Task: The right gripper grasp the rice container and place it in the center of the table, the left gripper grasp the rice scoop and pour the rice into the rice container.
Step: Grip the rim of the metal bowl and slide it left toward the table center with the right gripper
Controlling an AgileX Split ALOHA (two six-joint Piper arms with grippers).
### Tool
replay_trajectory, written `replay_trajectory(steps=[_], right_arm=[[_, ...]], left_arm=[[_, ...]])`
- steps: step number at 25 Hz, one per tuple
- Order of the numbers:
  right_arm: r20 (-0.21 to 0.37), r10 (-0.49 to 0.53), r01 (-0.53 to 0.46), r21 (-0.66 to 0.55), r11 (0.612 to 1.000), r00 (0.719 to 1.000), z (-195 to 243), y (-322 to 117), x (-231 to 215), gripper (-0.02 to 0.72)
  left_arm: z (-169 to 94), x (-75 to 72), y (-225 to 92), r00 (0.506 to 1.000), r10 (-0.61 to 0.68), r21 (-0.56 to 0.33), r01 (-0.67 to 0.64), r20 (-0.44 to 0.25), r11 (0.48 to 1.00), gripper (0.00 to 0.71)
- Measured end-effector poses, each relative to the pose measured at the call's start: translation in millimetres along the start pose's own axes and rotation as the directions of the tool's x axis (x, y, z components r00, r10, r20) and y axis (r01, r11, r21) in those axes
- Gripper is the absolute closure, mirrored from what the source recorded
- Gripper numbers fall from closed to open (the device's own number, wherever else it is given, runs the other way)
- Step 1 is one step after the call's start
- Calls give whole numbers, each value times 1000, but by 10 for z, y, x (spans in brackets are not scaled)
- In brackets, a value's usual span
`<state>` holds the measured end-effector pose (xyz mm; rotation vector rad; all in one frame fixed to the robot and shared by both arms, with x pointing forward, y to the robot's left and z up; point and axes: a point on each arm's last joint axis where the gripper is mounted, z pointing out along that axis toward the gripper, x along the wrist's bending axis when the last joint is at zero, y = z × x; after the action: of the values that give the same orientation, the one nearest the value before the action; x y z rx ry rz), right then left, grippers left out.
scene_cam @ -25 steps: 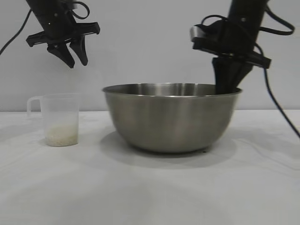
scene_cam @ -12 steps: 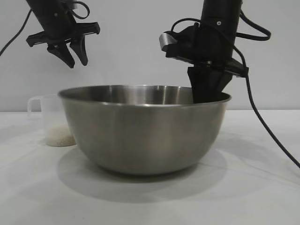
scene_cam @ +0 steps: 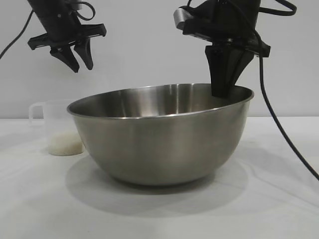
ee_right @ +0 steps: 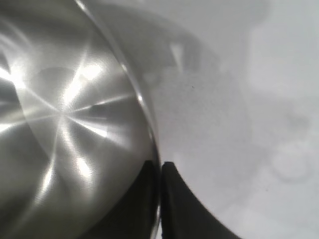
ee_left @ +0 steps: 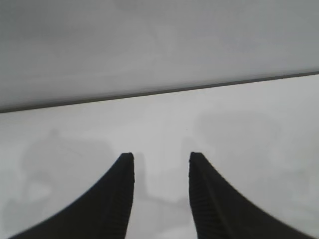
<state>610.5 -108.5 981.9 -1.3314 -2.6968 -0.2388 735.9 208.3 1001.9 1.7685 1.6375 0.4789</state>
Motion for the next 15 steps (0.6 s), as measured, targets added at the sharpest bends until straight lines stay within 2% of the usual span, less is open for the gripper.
replay_trajectory(steps=[8, 12, 13, 14, 15], right_arm=[[-16, 23, -21, 78, 997, 1000, 189, -159, -3, 703], [-20, 24, -22, 79, 997, 1000, 164, -186, 11, 703], [-18, 23, -22, 80, 997, 1000, 163, -191, 11, 646], [-16, 23, -21, 82, 996, 1000, 168, -195, 9, 646], [-16, 23, -21, 82, 996, 1000, 167, -195, 9, 565]], left_arm=[[0, 0, 0, 1000, 0, 0, 0, 0, 1000, 490], [0, 0, 0, 1000, 0, 0, 0, 0, 1000, 490], [0, 0, 0, 1000, 0, 0, 0, 0, 1000, 490], [0, 0, 0, 1000, 0, 0, 0, 0, 1000, 490], [0, 0, 0, 1000, 0, 0, 0, 0, 1000, 490]])
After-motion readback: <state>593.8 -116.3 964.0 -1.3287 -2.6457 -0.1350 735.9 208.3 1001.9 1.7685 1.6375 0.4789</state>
